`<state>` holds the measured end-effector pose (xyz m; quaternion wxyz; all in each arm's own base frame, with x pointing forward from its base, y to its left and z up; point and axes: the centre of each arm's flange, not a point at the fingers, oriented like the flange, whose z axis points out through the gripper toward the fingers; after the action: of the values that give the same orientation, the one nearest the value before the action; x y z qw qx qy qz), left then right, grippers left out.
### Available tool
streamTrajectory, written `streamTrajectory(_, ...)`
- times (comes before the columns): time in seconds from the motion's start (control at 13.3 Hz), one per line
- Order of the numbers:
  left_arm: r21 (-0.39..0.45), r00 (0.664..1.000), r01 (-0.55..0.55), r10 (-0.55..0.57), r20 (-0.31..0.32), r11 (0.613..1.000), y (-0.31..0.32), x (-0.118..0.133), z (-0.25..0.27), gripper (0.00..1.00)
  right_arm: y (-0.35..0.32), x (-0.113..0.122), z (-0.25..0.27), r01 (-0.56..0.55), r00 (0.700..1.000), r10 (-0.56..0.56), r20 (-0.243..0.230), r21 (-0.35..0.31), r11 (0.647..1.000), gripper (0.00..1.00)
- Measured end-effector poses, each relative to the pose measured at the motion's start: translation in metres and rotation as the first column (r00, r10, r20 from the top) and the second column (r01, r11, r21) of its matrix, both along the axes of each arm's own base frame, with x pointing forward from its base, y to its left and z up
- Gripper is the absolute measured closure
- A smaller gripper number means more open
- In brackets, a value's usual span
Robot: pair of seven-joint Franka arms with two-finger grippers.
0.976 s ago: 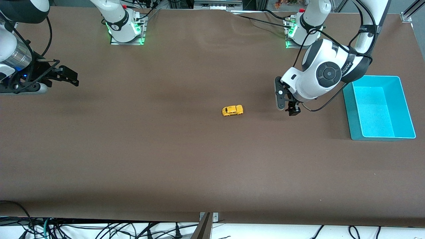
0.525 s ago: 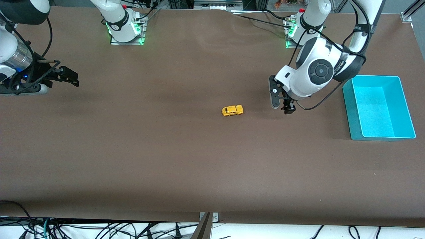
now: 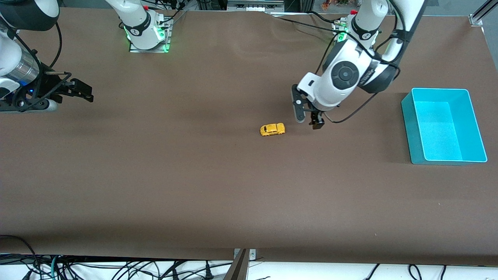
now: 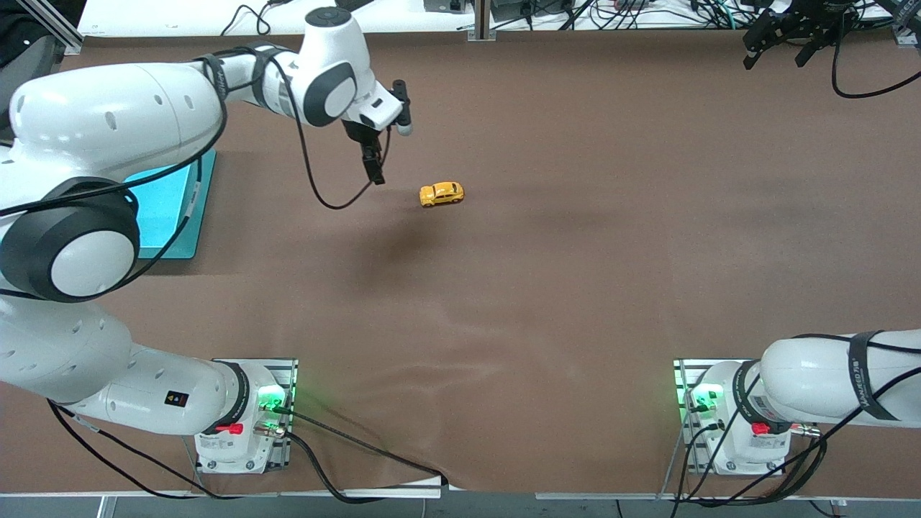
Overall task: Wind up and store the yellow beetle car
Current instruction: 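Lower the open left gripper over the yellow car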
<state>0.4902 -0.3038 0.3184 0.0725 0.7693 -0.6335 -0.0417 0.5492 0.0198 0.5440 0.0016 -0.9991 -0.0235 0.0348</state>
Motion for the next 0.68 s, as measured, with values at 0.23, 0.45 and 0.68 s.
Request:
streamTrajectory(0.23,-0.015,0.999,-0.04,0.04,0.013,0.999,-0.04,-0.018,-0.021,0.0,-0.006,0.001,-0.003,0.011,1.0,-0.011,-0.006,0.001,1.0,0.0)
streamTrajectory(0.45,-0.037,0.996,-0.08,0.081,0.027,0.996,-0.074,-0.033,-0.044,0.0,-0.008,0.003,-0.008,0.014,1.0,-0.014,-0.015,0.002,1.0,0.0)
streamTrajectory(0.68,-0.049,0.993,-0.117,0.118,0.019,0.992,-0.099,-0.037,-0.061,0.0,-0.015,0.003,-0.008,0.026,1.0,-0.026,-0.016,0.002,1.0,0.0)
